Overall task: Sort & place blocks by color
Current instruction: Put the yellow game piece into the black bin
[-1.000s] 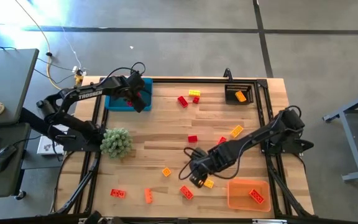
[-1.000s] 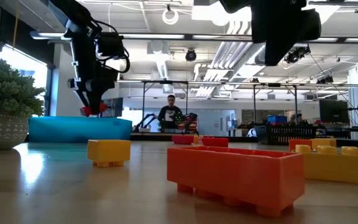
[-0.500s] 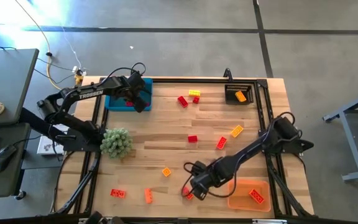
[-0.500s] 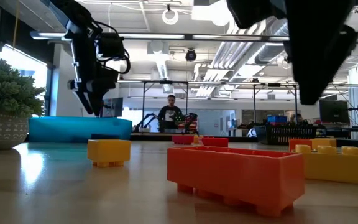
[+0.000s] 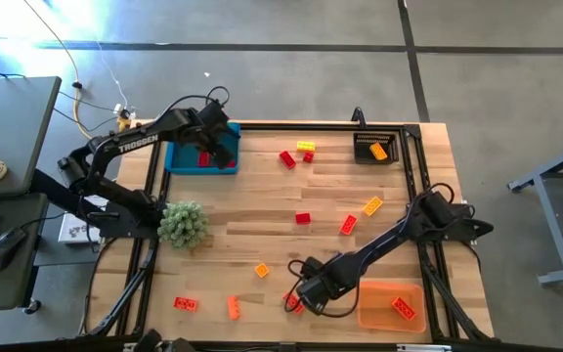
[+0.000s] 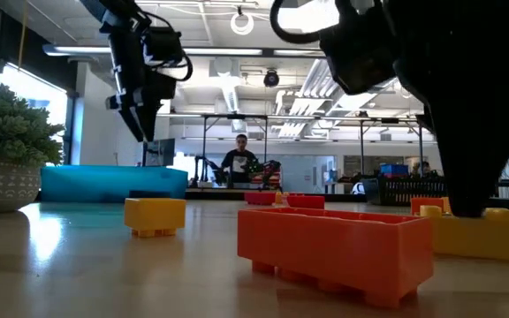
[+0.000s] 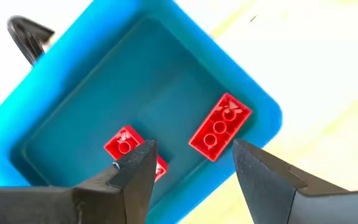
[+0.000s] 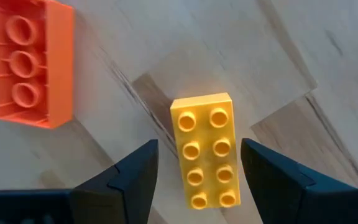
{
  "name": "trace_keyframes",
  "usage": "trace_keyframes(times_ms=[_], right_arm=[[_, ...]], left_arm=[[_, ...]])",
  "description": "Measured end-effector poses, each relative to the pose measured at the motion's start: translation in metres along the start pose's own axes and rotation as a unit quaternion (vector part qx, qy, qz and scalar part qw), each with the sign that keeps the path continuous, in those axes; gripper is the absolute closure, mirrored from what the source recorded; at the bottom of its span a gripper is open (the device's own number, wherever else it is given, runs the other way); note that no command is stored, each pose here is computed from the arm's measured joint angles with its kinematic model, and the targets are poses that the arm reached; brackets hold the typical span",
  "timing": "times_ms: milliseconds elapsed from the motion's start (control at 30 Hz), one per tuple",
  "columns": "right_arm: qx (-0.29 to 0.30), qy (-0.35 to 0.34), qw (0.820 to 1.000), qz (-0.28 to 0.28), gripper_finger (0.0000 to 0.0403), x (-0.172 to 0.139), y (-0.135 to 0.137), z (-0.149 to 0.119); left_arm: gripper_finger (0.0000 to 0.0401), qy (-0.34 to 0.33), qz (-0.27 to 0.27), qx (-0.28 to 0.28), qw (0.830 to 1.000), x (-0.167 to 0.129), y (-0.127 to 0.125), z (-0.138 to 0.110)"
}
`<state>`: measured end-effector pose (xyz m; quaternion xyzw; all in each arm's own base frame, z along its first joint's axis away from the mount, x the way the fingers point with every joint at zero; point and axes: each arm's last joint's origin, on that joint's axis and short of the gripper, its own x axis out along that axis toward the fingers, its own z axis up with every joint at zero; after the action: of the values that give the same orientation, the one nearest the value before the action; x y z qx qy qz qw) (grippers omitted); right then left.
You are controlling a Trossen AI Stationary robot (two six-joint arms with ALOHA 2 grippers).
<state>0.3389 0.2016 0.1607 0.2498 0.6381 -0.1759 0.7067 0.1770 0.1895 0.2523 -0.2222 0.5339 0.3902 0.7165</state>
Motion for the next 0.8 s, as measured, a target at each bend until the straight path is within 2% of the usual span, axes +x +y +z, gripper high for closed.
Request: trace_keyframes(times_ms=[133,300,533,800], right_arm=[[0.001,0.008,1.0,-0.01,0.0187,0.009,0.0,0.0],[0.02,0.016,1.0,-0.016,0.02,0.015,0.0,-0.001],[0.05,0.029,0.998,-0.006,0.0292,0.014,-0.001,0.005],[0.079,0.044,0.996,0.006,0.0291,0.013,-0.01,0.024]], left_arm=[[0.0203,-0.015,-0.018,0.011,1.0,-0.019,0.001,0.011],[0.0203,-0.043,-0.065,0.009,0.997,-0.04,0.0,0.023],[0.0203,-0.076,-0.135,0.021,0.988,-0.056,-0.003,0.032],[0.0203,-0.088,-0.141,0.052,0.985,-0.057,-0.004,0.034]])
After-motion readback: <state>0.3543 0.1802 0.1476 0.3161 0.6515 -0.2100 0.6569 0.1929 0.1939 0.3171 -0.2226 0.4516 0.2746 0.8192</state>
